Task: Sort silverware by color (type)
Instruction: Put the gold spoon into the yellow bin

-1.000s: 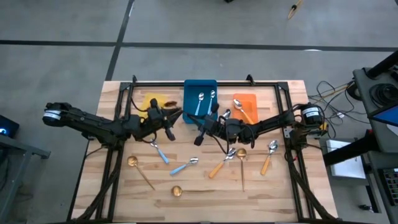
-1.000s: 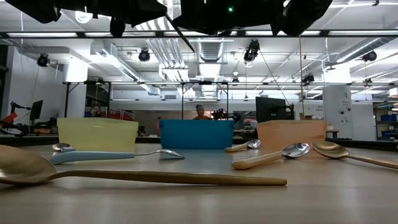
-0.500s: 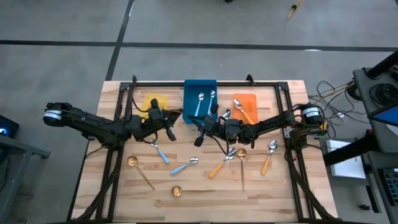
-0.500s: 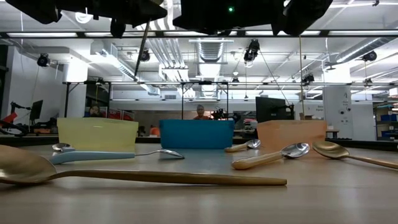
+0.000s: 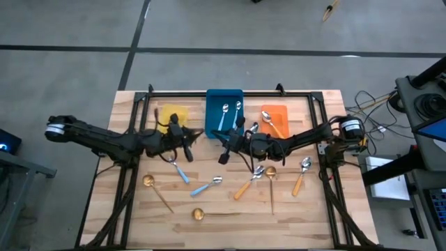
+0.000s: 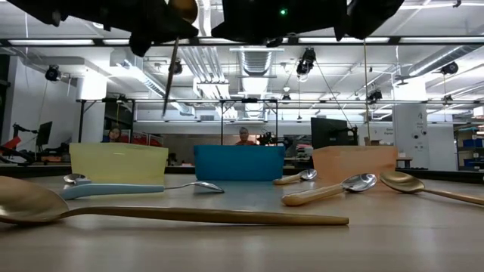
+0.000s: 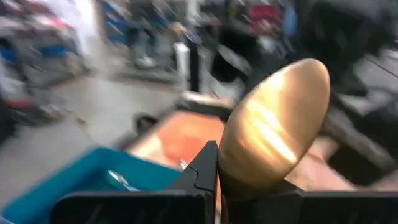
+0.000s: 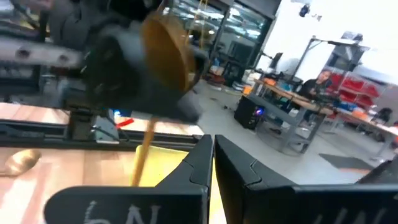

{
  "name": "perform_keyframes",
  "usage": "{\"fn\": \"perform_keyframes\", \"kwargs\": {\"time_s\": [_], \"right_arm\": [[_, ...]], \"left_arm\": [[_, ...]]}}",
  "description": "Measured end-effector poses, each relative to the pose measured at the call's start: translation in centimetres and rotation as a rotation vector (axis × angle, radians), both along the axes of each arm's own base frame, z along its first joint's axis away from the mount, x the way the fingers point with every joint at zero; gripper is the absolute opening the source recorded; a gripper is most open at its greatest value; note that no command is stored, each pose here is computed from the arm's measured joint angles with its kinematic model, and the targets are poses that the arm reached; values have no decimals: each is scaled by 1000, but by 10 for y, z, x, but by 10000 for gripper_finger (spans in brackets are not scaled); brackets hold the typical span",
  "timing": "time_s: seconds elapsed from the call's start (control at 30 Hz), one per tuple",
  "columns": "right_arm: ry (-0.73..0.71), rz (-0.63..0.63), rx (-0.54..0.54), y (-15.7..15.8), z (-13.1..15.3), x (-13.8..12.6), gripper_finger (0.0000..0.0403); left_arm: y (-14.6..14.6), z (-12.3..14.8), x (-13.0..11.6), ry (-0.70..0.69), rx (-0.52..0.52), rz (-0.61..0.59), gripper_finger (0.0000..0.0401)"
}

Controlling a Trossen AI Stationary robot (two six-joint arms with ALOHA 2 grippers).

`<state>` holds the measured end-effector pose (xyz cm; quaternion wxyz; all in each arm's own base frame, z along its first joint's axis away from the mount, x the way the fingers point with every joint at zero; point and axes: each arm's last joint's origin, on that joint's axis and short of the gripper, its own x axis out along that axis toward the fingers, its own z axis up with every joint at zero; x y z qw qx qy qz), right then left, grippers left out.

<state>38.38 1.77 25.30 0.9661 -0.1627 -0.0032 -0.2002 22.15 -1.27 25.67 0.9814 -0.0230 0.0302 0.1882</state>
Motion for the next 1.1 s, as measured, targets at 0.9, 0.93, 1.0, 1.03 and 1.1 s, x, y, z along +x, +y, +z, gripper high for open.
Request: {"fn": "perform_keyframes", "kwargs": {"time_s": [0.9,0.93,1.0,1.03,1.1], "right_arm": [[102,338,93,5,29,20,206],[100,334,93,5,29,20,203],[99,331,92,5,30,21,191],[102,331,92,5,29,21,182],[100,331,92,5,30,21,156]], "left_arm": [[-8,-19,18,50,-56,-197,0],[-8,-19,18,52,-56,-197,0],[-8,-20,18,59,-56,-196,0],[-8,-20,18,57,-56,-197,0],[-8,-20,18,54,-56,-197,0]]}}
